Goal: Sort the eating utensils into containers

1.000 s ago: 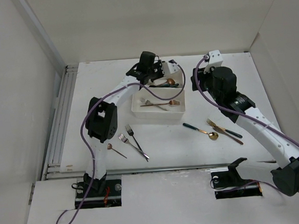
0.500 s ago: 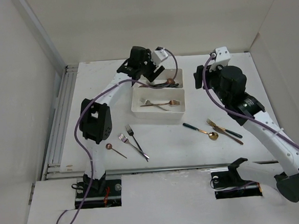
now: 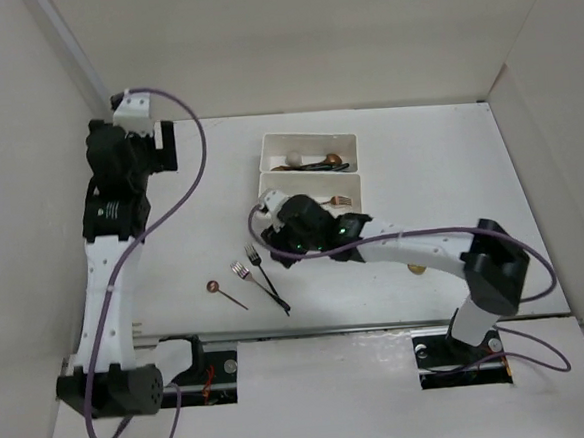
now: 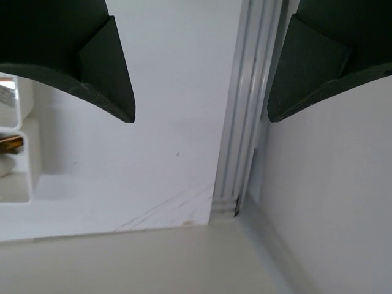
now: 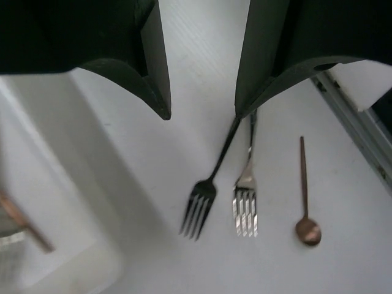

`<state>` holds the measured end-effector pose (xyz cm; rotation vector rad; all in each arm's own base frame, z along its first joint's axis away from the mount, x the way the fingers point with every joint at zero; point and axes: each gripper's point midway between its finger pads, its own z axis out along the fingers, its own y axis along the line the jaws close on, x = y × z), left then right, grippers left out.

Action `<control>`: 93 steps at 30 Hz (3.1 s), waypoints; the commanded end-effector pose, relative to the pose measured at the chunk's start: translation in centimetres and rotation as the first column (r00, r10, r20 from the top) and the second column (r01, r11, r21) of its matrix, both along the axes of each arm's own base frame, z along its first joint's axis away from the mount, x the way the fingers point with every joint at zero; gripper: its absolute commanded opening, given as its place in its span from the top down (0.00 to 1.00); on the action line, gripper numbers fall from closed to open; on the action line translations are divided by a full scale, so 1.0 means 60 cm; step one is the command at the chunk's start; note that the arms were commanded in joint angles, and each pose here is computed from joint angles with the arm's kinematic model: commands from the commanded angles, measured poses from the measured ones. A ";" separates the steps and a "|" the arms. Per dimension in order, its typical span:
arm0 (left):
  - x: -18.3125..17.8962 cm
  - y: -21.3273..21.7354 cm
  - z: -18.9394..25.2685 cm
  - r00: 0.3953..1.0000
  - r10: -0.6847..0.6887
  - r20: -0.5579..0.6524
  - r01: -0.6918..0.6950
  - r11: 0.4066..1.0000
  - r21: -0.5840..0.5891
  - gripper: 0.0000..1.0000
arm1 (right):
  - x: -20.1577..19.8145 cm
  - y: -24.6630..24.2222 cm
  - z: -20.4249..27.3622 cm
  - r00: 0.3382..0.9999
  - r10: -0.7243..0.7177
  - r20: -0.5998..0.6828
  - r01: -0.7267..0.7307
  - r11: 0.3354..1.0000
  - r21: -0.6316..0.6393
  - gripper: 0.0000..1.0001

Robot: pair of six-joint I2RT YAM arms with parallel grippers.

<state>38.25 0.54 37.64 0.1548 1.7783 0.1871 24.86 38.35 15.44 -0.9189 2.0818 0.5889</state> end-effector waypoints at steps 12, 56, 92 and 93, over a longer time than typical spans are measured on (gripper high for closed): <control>-0.112 0.092 -0.101 0.972 0.219 -0.081 -0.231 0.950 -0.209 0.13 | -0.088 0.132 -0.133 0.989 0.079 -0.124 -0.089 0.992 -0.083 0.47; -0.080 0.061 -0.140 0.980 0.125 -0.153 -0.160 0.958 -0.239 0.14 | 0.134 0.029 0.136 0.858 0.281 0.431 -0.194 0.952 -0.236 1.00; -0.280 -0.269 -0.534 0.357 -0.122 -0.926 -0.271 0.935 -0.228 0.28 | 0.199 -0.249 0.228 0.760 -0.314 0.569 0.434 0.897 -0.085 0.37; -0.289 -0.271 -0.542 0.339 -0.114 -0.934 -0.276 0.937 -0.215 0.28 | 0.184 -0.269 0.241 0.744 -0.355 0.566 0.462 0.885 -0.052 0.37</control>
